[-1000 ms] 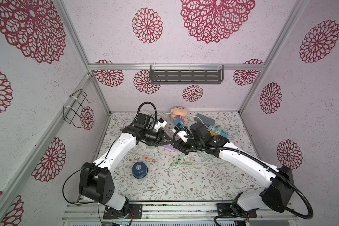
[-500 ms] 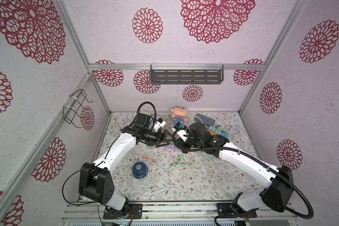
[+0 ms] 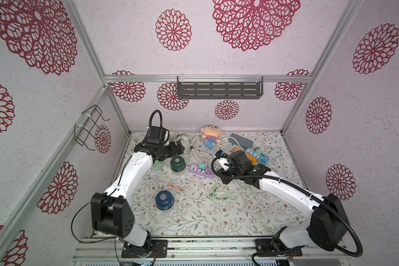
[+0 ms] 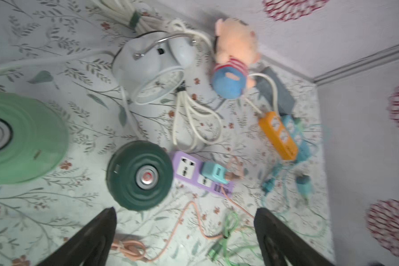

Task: Charge the cordless meat grinders
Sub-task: Pick up the cordless meat grinder at the center of the board.

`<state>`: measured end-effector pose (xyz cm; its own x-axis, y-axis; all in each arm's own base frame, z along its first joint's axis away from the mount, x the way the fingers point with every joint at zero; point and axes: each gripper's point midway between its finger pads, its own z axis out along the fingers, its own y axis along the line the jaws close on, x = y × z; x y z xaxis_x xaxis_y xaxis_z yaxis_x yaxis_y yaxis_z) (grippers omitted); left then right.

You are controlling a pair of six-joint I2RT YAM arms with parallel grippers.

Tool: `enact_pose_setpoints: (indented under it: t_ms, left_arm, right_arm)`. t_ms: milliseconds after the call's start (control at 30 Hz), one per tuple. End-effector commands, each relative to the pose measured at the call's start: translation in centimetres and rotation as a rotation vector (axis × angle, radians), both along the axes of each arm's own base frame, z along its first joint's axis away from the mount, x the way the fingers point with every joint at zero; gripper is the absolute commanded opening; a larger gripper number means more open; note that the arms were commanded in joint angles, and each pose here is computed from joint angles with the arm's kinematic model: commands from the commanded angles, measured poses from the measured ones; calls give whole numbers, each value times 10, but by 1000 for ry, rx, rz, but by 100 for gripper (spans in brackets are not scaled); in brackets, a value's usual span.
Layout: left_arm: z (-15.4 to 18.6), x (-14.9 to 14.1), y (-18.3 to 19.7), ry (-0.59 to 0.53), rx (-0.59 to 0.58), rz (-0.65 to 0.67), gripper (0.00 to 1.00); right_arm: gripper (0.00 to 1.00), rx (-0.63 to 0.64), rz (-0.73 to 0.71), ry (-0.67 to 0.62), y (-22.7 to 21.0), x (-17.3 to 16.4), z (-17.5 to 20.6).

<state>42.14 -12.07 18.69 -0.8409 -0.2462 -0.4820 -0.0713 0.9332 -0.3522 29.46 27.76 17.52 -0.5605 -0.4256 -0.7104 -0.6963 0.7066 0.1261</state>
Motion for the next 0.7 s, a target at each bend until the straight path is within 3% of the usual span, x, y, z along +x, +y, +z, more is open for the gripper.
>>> enact_pose_setpoints:
  t_ms: [0,433,667]
  left_arm:
    - [-51,-9,27,161,224,13,97]
    - [-83,12,-1,219,253,-55,97]
    - [-114,3,1,311,369,-93,97]
  right_arm:
    - [0,72,-31,-52,0,2,26]
    - [0,97,-27,-21,1,-4,14]
    - [0,93,-32,-26,0,-3,14]
